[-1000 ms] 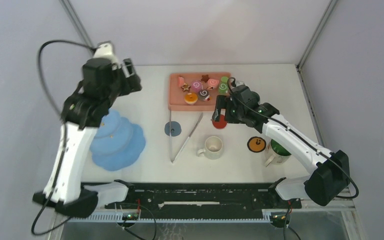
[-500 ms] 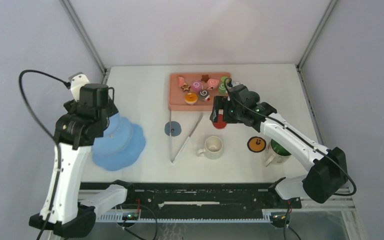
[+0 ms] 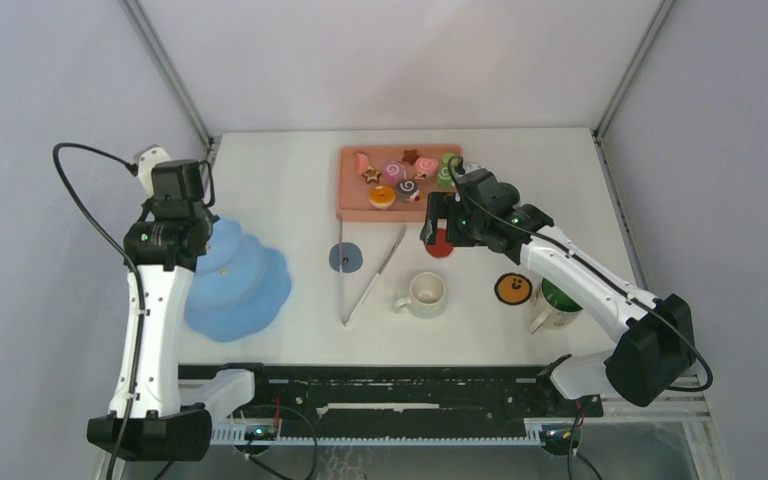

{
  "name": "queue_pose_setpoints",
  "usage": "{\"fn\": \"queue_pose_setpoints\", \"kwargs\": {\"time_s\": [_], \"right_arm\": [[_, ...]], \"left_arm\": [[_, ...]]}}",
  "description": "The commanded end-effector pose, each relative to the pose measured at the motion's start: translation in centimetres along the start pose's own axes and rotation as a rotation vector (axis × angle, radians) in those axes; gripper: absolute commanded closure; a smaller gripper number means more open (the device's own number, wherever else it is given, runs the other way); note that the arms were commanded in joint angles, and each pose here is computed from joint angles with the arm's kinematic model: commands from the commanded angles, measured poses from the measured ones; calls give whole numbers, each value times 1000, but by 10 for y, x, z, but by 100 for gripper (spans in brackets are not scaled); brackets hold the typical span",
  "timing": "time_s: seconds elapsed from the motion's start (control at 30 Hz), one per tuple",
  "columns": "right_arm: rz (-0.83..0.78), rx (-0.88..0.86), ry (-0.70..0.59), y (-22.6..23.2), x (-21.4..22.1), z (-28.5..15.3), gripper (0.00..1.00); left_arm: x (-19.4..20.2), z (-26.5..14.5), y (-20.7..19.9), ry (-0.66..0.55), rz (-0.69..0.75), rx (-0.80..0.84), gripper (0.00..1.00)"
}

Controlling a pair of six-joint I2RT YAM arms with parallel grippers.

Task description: Serve the afternoon tea

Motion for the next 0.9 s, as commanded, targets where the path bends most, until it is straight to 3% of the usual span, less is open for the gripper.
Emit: {"fn": "queue_pose_setpoints", "kwargs": {"time_s": [0.0,0.23,0.43,0.7,0.87], "right_arm": [[-22,-19,-47,9,-10,-6,0],[-9,4,-34,7,-8,0,0],[-4,-15,-23,10,-7,1,0],[-4,-33,-32,16,-3,-8,0],[18,-88,-36,31,1,-7,1]], "left_arm": [[-12,9,-13,-50,41,112,99],[-53,1,-31,-167,54,280,100],[-73,13,-56,-195,45,403,100],[-92,37,-75,-202,86,376,100],[-100,41,-87,-279,-47,418,100]]}}
Point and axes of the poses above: each gripper's point midway between its finger pads, its own z axis out along the fingers, its own y axis along the line the jaws close on, x = y × z, the point moved 8 cm from there along -z, back along the fingers, and after that the axes turned 14 degrees about z, right-handed, at the moved point
